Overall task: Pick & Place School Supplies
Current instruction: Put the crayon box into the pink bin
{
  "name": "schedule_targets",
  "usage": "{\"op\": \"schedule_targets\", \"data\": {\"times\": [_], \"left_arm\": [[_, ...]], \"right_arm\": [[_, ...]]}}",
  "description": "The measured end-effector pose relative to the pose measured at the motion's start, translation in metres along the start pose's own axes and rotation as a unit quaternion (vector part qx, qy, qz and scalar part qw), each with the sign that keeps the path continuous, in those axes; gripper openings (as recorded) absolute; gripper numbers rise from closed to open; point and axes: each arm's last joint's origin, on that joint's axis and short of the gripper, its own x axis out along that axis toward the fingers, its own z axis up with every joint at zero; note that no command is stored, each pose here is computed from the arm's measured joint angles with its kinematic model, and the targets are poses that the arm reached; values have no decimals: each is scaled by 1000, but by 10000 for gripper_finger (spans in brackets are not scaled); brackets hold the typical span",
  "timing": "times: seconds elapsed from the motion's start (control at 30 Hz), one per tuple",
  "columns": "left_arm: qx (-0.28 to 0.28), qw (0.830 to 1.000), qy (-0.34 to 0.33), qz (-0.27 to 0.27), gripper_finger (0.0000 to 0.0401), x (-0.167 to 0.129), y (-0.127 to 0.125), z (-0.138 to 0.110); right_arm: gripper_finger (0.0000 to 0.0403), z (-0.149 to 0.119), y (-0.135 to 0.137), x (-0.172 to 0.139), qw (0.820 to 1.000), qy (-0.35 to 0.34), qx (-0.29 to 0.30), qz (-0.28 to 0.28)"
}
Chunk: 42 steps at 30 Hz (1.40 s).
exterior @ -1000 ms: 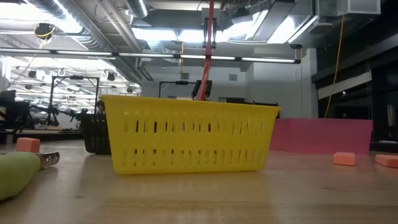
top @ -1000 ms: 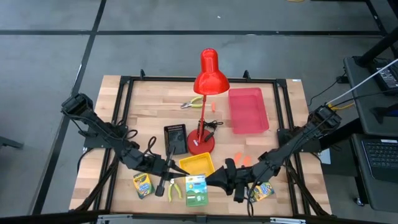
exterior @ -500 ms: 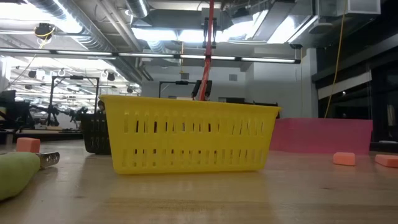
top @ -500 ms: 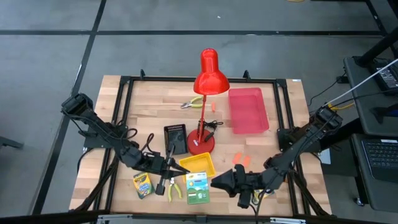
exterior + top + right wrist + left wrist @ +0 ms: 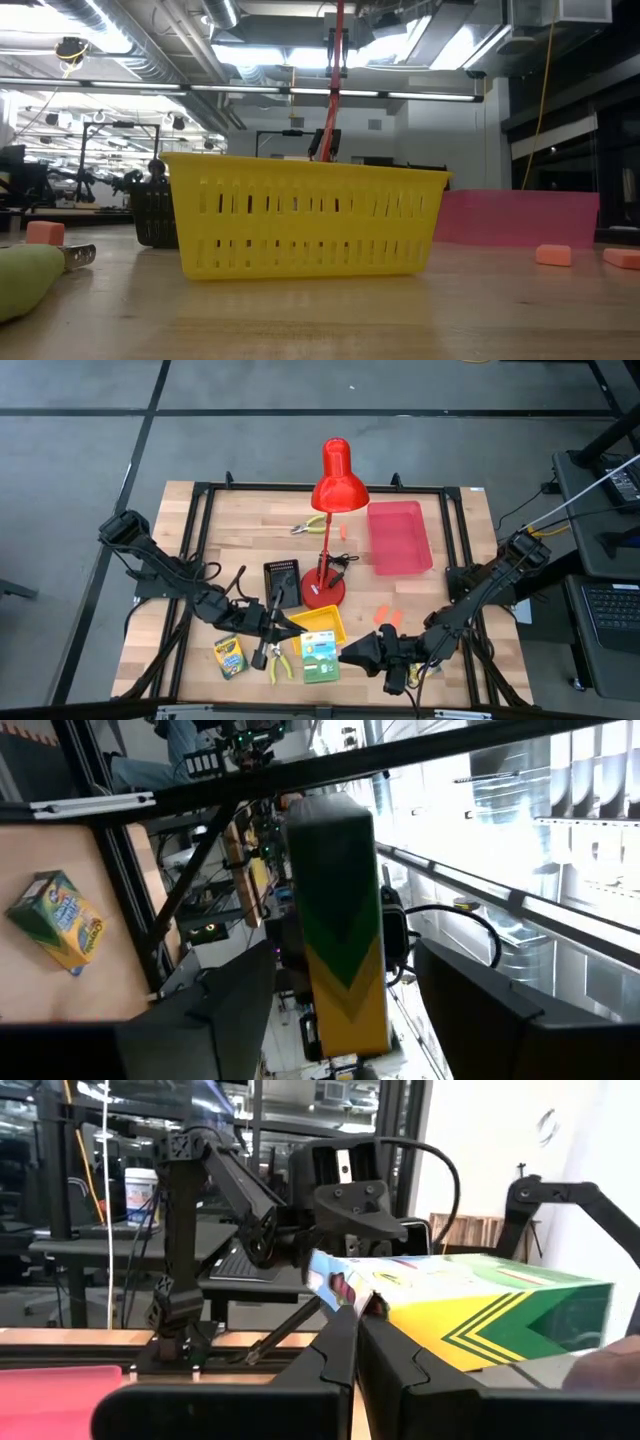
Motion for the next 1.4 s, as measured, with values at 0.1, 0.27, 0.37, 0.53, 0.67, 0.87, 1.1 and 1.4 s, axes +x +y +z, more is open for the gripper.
{"op": "schedule_targets", "data": {"times": [0.1,0.27,0.37,0.53,0.67,0.87,1.1,1.4], "left_arm": [[-3,1000,0,-3,2,2,3,0],[-2,1000,1,-6,2,2,4,0],[-2,1000,1,-6,2,2,4,0],[-3,1000,0,-6,2,2,4,0],[-3,1000,0,-7,2,2,4,0],[-3,1000,1,-6,2,2,4,0],[-2,1000,2,-6,2,2,4,0],[-2,1000,2,-7,2,2,4,0]], "right_arm": [[240,-2,-1,3,1000,-4,1,1],[240,-7,-2,6,1000,-14,2,2],[240,-13,-3,11,1000,-22,17,2],[240,-16,-11,17,999,-29,28,-7],[240,-16,-15,21,999,-45,29,-6],[240,-22,-17,28,998,-46,47,15],[238,-24,-17,29,997,-50,50,17],[164,-25,-15,30,997,-58,50,32]]}}
